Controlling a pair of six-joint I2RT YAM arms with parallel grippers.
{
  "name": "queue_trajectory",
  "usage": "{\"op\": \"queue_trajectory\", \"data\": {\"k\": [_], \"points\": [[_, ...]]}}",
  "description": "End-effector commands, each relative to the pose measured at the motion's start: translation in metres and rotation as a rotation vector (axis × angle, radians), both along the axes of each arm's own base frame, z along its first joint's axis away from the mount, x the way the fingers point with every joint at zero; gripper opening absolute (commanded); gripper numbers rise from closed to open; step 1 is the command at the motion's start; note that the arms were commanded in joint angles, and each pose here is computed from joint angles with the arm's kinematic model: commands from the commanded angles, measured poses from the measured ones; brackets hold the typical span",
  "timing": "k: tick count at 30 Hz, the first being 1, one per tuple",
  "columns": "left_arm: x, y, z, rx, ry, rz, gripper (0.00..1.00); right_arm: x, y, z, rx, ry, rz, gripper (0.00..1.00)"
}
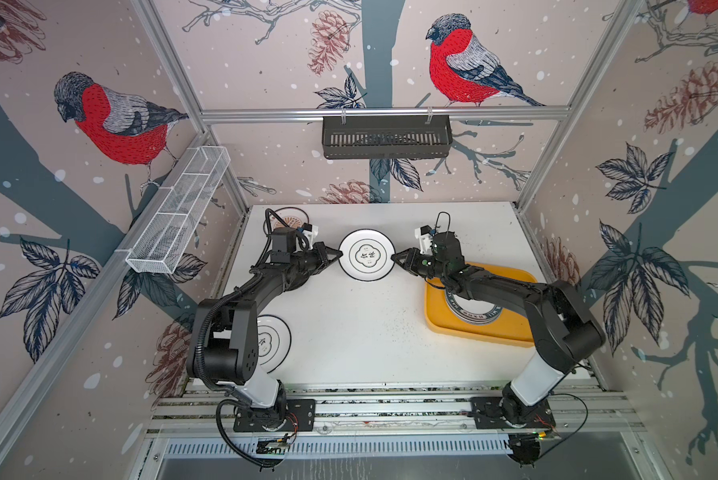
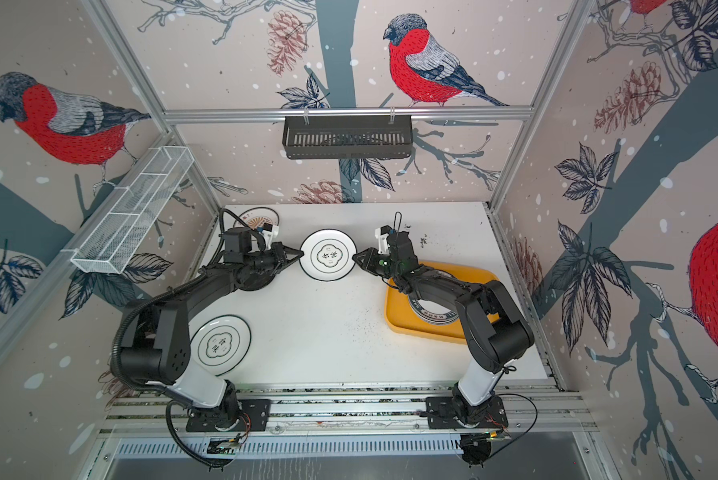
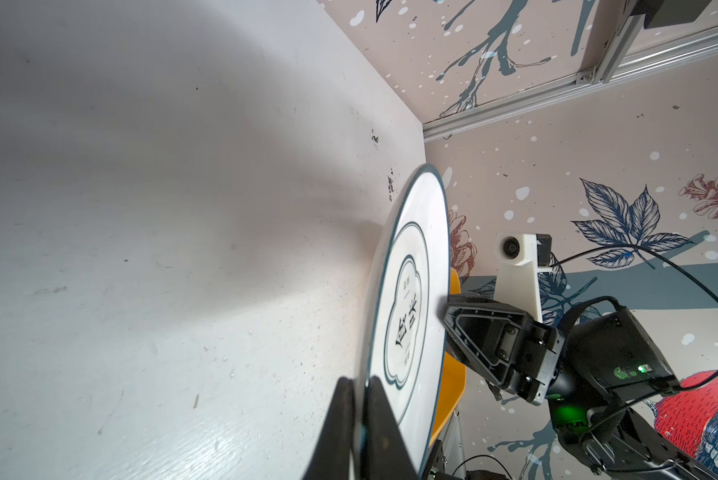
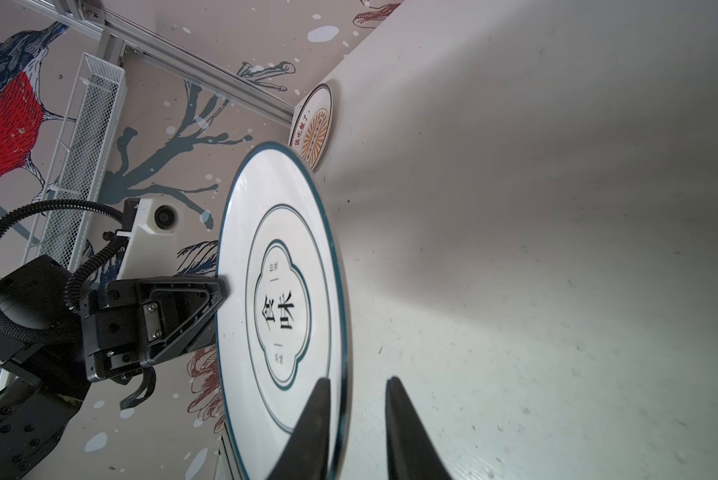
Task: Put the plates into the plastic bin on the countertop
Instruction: 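Close the right gripper on the white plate's rim beside the left gripper, then open the left gripper to release the white plate to the right gripper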
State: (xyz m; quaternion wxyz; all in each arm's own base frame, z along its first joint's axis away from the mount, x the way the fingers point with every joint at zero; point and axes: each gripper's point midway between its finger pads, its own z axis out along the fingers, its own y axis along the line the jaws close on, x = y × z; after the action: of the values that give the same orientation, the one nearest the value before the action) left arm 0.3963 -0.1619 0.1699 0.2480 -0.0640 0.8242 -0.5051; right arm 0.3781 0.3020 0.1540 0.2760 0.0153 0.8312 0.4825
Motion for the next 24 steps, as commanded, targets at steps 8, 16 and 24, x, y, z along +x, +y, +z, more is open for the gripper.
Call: {"op": "queue_trajectory", "data": {"k": [8,16,24], "points": [[0.0,-0.008,0.022,0.026,-0.092,-0.037,0.11,0.001,0.006,0.003,0.035,0.001,0.013,0.04],[-0.001,-0.007,0.027,0.037,-0.11,-0.027,0.51,0.002,0.002,0.007,0.015,-0.012,-0.014,0.02],[0.001,0.007,0.034,0.143,-0.155,0.046,0.74,0.006,-0.014,0.015,-0.017,-0.036,-0.067,0.02]]}}
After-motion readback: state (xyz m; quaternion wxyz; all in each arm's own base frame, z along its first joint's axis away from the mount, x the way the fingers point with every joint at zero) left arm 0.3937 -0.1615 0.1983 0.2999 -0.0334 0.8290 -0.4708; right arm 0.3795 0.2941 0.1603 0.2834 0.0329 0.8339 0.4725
